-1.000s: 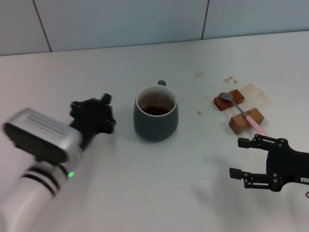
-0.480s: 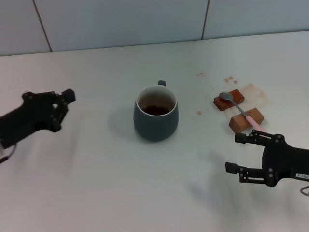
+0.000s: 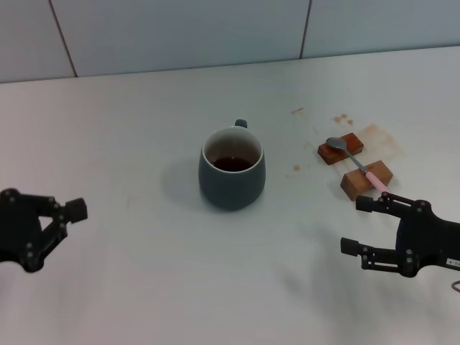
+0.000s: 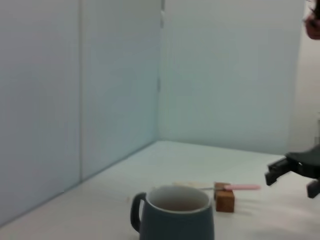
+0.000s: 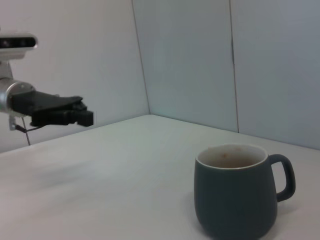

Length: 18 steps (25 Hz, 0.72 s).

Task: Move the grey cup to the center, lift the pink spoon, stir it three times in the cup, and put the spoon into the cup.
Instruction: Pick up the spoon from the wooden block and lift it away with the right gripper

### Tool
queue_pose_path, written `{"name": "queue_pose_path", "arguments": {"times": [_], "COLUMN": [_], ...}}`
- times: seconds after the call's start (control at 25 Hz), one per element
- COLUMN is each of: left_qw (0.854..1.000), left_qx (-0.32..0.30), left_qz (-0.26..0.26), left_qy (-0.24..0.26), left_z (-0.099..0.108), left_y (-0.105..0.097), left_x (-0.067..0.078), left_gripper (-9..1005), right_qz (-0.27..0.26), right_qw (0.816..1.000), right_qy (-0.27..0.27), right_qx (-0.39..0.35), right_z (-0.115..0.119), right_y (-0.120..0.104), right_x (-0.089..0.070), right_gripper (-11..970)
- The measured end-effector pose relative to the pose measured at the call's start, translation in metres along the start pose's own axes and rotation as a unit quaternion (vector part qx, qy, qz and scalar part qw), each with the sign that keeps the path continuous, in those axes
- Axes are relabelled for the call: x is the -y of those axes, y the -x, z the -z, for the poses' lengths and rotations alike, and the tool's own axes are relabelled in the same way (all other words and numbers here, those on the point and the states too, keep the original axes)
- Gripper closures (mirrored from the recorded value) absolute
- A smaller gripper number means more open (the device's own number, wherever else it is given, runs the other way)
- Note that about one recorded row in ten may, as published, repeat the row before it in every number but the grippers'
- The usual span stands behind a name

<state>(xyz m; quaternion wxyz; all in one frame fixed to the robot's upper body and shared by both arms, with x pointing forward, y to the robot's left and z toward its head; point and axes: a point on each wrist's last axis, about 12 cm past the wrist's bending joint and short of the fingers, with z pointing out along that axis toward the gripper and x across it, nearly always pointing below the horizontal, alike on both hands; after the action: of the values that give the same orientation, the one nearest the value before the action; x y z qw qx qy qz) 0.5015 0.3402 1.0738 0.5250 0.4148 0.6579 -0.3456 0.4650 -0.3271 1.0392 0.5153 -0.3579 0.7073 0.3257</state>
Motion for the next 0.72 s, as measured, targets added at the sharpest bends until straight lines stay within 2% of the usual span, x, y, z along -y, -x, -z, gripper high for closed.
{"name": "queue_pose_path", "arguments": {"times": [0.36, 0.6, 0.72], "left_qw": [1.000, 1.000, 1.000], "left_qx": [-0.012, -0.016, -0.015], "left_qz": [0.013, 0.008, 0.011], "left_qy": [0.019, 0.023, 0.025], "left_z": [0.003, 0.005, 0.007], "left_y": [-0.011, -0.011, -0.013], "left_x": [0.008, 0.010, 0.012], "left_gripper": [849, 658, 596], "right_qz": [-0.007, -0.013, -0.014], "right_qw": [1.000, 1.000, 1.000], "right_qy": [-0.002, -0.001, 0.000], "right_qx": [-0.003, -0.001, 0.000], "right_z": [0.004, 0.007, 0.008], "right_y": [-0.004, -0.006, -0.006], "right_x": [-0.003, -0.006, -0.007], "right_gripper": [140, 140, 140]}}
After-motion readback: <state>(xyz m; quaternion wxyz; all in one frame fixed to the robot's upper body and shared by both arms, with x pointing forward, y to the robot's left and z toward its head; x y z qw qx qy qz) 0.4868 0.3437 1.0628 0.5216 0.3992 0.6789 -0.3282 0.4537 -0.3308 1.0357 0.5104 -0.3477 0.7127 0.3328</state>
